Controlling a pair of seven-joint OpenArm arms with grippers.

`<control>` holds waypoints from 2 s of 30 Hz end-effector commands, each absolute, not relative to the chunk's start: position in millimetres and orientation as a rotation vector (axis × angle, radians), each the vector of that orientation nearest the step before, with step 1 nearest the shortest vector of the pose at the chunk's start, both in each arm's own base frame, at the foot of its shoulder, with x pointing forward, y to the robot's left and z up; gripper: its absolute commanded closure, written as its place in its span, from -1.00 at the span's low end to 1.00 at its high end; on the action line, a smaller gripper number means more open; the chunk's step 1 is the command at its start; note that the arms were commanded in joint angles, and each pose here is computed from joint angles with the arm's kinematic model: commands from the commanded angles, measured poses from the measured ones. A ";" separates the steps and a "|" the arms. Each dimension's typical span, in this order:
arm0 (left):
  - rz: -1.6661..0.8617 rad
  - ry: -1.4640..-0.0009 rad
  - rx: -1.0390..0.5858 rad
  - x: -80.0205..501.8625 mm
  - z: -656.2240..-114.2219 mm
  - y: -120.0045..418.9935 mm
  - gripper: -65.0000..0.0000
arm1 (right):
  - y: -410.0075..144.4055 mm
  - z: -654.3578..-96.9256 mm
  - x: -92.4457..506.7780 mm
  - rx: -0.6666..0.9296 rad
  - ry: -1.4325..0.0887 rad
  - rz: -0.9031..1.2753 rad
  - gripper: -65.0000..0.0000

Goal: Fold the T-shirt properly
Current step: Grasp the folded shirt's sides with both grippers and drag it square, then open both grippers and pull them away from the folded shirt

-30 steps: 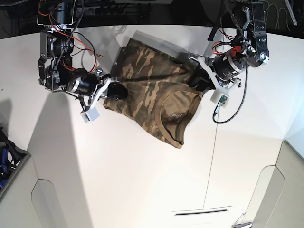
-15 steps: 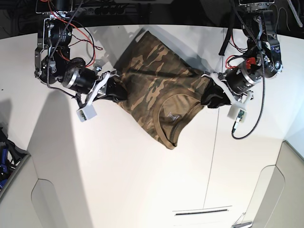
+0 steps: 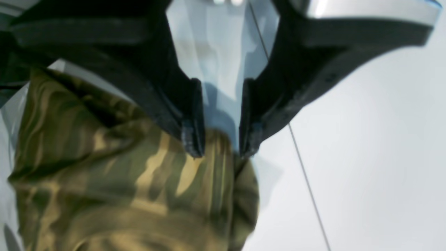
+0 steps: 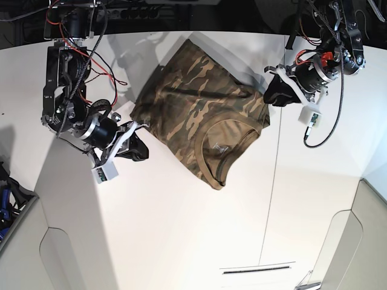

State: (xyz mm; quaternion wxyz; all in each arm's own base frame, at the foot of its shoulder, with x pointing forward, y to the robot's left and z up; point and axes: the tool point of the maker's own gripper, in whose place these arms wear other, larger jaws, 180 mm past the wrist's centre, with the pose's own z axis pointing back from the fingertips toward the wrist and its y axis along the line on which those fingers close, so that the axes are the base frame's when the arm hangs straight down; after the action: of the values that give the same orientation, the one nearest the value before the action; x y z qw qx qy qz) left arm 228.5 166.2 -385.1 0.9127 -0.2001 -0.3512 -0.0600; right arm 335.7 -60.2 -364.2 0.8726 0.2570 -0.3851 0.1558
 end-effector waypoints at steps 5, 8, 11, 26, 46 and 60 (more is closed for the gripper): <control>-0.085 -0.767 -0.437 235.9 -386.5 170.1 0.45 | -58.2 -383.3 335.2 0.595 -0.762 0.271 1.00; -0.055 -0.759 -0.447 240.4 -395.0 173.1 0.45 | -52.4 -397.4 320.8 0.648 -0.680 0.250 1.00; -0.035 -0.761 -0.456 251.7 -399.2 175.5 0.45 | -43.0 -397.0 307.7 0.723 -0.629 0.246 1.00; -0.122 -0.751 -0.495 313.4 -413.3 135.1 0.45 | -21.1 -403.9 242.1 0.868 -0.547 0.184 1.00; -0.207 -0.819 -0.452 352.2 -385.5 123.7 0.45 | -19.5 -389.4 222.5 0.887 -0.566 0.191 1.00; -0.190 -0.863 -0.430 352.8 -354.2 145.2 0.45 | -35.5 -323.4 254.5 0.818 -0.821 0.257 1.00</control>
State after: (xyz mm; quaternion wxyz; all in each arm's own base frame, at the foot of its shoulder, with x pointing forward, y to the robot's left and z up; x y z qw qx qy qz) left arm 344.1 145.2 -369.6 0.8933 -0.2036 -0.3912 -0.0863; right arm 247.3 -36.5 -337.0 0.8427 0.3789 -0.3635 0.1194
